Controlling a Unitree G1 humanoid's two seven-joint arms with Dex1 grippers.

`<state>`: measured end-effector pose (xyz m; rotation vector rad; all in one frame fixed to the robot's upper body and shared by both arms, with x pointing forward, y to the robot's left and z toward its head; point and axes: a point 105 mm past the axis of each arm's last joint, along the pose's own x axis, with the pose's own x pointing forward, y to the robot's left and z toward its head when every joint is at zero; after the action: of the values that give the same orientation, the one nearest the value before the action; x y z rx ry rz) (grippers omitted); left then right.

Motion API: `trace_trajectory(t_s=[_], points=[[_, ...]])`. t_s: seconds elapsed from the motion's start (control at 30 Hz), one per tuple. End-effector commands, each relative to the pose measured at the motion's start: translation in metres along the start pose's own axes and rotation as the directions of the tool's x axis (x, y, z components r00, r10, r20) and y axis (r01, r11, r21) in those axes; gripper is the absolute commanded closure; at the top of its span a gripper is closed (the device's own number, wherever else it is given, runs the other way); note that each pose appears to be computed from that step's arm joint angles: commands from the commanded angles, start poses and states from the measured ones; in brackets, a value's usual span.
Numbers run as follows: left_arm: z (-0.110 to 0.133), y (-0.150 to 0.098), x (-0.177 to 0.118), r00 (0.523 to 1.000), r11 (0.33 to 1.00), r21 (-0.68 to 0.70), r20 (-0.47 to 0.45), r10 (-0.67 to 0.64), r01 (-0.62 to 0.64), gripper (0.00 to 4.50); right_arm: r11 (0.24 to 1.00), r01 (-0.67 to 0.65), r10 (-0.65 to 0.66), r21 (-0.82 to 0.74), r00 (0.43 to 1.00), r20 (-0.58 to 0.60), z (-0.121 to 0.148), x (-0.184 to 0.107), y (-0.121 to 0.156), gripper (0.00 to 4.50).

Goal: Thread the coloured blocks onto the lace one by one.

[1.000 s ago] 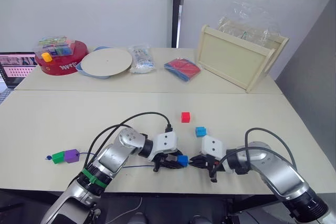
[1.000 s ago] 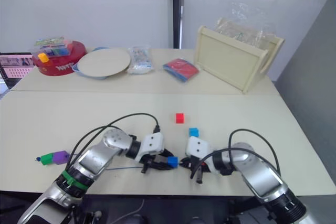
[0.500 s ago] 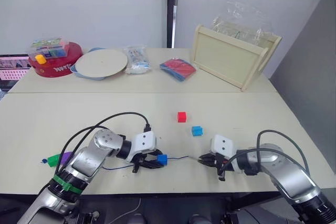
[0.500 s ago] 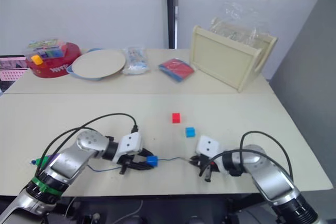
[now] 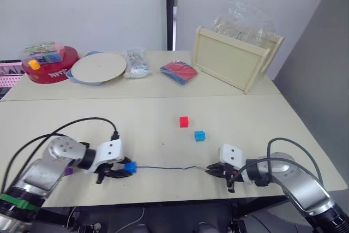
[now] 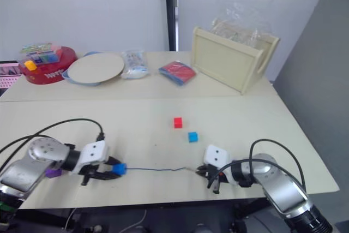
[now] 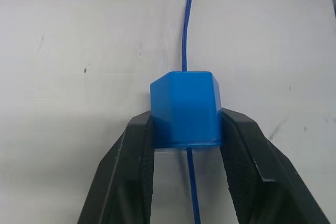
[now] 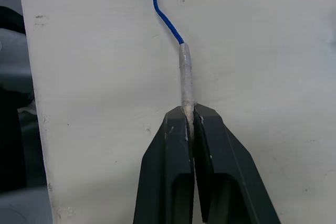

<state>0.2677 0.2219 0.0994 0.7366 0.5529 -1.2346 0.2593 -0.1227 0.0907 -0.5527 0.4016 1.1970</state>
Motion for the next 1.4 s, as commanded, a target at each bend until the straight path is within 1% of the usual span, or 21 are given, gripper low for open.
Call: trace_trajectory(t_s=[0.03,0.07,0.17,0.37,0.5,0.57,0.67,0.7,0.77,0.9,0.97,1.03,1.07,1.17,1.23,1.3,1.4], points=[[-0.064,0.004,-0.04,0.966,0.989,-0.107,-0.249,0.072,-0.101,3.19,1.0,0.009,-0.009,-0.025,1.0,0.02,0.009,-0.005,-0.001,4.5],[-0.071,0.005,-0.049,0.958,0.987,-0.112,-0.276,0.084,-0.119,3.19,1.0,0.007,-0.006,-0.027,1.0,0.022,0.009,-0.005,-0.001,4.5],[-0.079,0.006,-0.062,0.945,0.985,-0.103,-0.311,0.101,-0.139,3.19,1.0,0.003,-0.003,-0.029,1.0,0.025,0.01,-0.005,-0.002,4.5],[-0.075,0.002,-0.064,0.951,0.986,-0.1,-0.293,0.098,-0.133,3.19,0.999,-0.007,0.009,-0.041,0.999,0.034,0.013,-0.002,-0.003,4.5],[-0.064,0.008,-0.063,0.96,0.981,-0.088,-0.239,0.145,-0.17,3.19,0.999,-0.012,0.014,-0.048,0.999,0.041,0.015,0.0,-0.005,4.5],[-0.049,0.013,-0.062,0.971,0.978,-0.097,-0.175,0.165,-0.184,2.18,0.998,-0.018,0.021,-0.052,0.999,0.05,0.018,0.002,-0.005,4.5],[-0.03,0.019,-0.062,0.977,0.975,-0.104,-0.109,0.185,-0.196,1.17,0.998,-0.026,0.03,-0.057,0.998,0.063,0.022,0.004,-0.004,4.5],[-0.023,0.02,-0.062,0.979,0.975,-0.112,-0.088,0.183,-0.192,0.92,0.998,-0.029,0.033,-0.058,0.997,0.067,0.023,0.004,-0.003,4.5],[-0.015,0.02,-0.063,0.983,0.975,-0.131,-0.06,0.172,-0.179,0.92,0.998,-0.031,0.035,-0.059,0.997,0.071,0.024,0.004,-0.003,4.5],[0.012,0.021,-0.061,0.988,0.981,-0.12,0.016,0.153,-0.15,0.92,0.997,-0.044,0.049,-0.063,0.995,0.084,0.029,0.007,-0.002,4.5],[0.031,0.022,-0.048,0.987,0.988,-0.082,0.083,0.141,-0.134,0.92,0.997,-0.047,0.053,-0.067,0.995,0.089,0.033,0.009,-0.002,4.5],[0.059,0.02,-0.026,0.973,0.993,-0.05,0.199,0.115,-0.107,0.92,0.996,-0.051,0.058,-0.074,0.994,0.096,0.037,0.013,-0.001,4.5],[0.07,0.018,-0.016,0.966,0.995,-0.041,0.241,0.094,-0.087,0.92,0.995,-0.054,0.062,-0.078,0.993,0.098,0.038,0.015,0.0,4.5],[0.097,0.01,0.014,0.941,0.999,-0.028,0.337,0.037,-0.029,0.92,0.994,-0.058,0.066,-0.087,0.993,0.094,0.04,0.021,0.0,4.5],[0.113,0.005,0.034,0.92,1.0,-0.02,0.392,0.01,-0.002,0.92,0.994,-0.057,0.065,-0.093,0.994,0.09,0.041,0.024,0.0,4.5],[0.126,0.0,0.052,0.904,1.0,-0.009,0.426,-0.019,0.025,0.92,0.993,-0.055,0.064,-0.1,0.994,0.086,0.043,0.026,0.0,4.5],[0.13,-0.007,0.074,0.898,0.998,0.006,0.436,-0.056,0.06,0.92,0.992,-0.058,0.067,-0.11,0.995,0.08,0.044,0.028,0.001,4.5]])
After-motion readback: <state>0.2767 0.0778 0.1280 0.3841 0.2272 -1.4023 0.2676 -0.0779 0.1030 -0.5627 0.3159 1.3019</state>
